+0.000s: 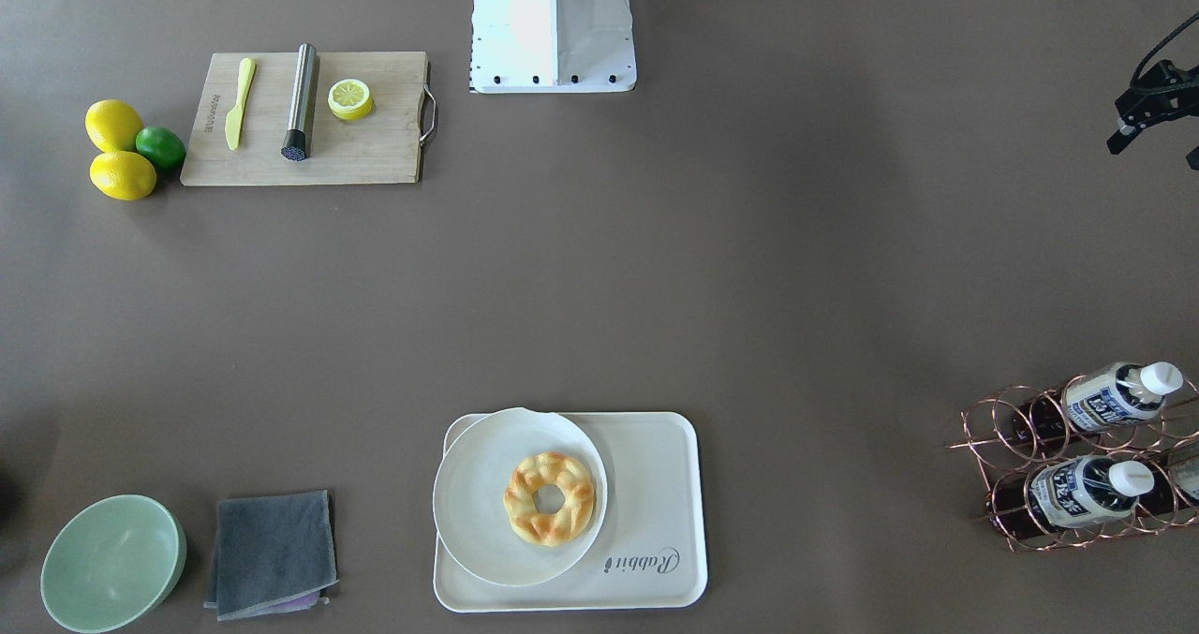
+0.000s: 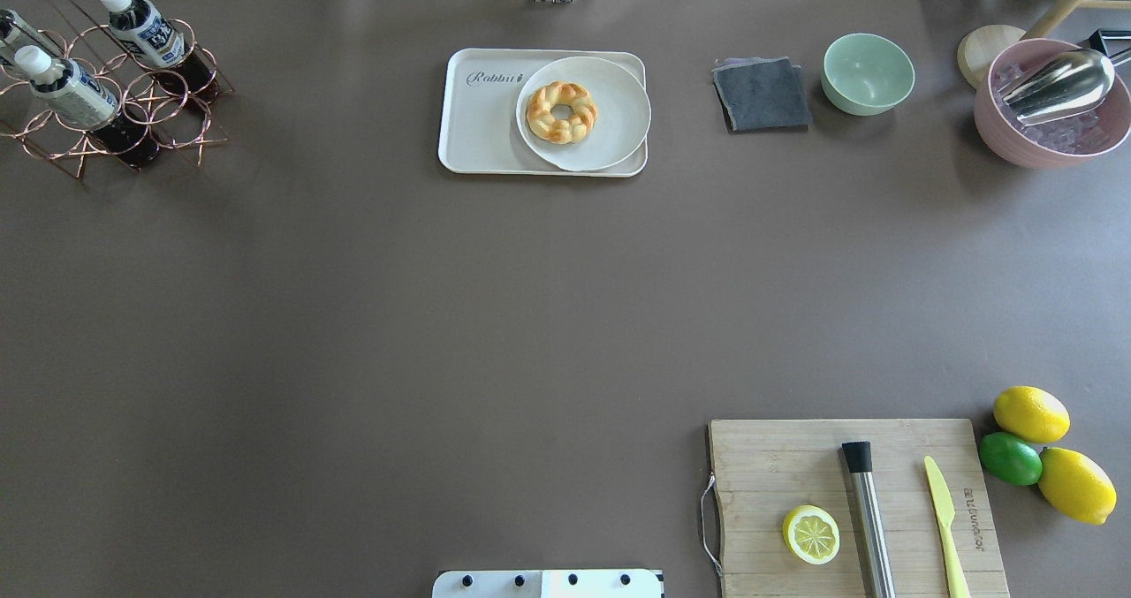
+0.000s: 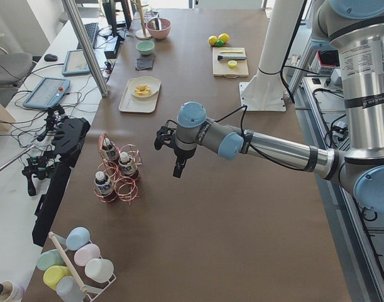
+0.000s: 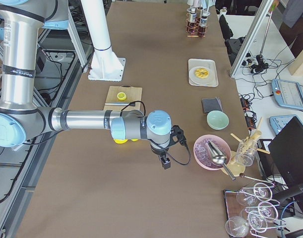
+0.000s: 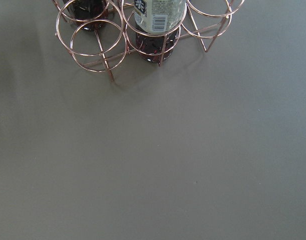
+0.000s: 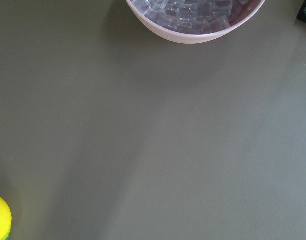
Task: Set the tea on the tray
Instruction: 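Move the left gripper above the copper bottle rack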
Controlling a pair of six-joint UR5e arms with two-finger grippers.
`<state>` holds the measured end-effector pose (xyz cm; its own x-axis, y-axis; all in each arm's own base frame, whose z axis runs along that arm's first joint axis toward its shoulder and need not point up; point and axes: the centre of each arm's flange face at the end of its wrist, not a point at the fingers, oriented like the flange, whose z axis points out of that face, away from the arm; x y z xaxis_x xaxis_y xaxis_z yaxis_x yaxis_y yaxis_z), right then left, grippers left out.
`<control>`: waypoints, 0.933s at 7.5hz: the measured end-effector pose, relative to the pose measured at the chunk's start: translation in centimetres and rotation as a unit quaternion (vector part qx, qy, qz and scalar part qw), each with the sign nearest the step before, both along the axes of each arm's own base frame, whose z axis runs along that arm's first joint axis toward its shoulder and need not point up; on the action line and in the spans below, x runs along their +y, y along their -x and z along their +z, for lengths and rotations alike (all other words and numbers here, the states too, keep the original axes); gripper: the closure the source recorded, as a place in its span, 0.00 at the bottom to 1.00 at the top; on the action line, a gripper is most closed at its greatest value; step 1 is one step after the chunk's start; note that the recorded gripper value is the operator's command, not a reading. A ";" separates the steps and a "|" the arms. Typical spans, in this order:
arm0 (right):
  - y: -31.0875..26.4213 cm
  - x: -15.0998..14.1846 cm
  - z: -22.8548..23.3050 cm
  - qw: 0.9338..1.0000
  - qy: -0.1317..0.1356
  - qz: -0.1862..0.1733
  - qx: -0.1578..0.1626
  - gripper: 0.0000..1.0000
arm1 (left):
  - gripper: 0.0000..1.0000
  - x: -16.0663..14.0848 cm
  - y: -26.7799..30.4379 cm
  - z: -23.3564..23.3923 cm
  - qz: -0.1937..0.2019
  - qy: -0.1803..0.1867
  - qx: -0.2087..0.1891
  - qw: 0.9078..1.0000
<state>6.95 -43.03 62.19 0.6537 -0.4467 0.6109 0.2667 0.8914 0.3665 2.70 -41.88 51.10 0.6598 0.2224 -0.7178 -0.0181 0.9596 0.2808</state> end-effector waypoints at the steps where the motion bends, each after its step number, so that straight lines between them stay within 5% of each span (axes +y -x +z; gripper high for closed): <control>1: -0.1 -0.3 -0.9 1.000 -0.009 0.001 0.005 0.00 | 0.02 0.1 0.0 0.1 -0.001 0.001 -0.001 1.000; 7: -0.1 -0.2 -1.3 1.000 -0.012 0.002 0.004 0.00 | 0.07 0.2 -0.2 0.6 -0.005 0.002 -0.017 1.000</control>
<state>7.03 -43.23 60.89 0.6607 -0.4592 0.5938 0.2668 0.8831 0.3861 2.86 -41.63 51.73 0.6854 0.2132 -0.6962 -0.0181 0.9609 0.2764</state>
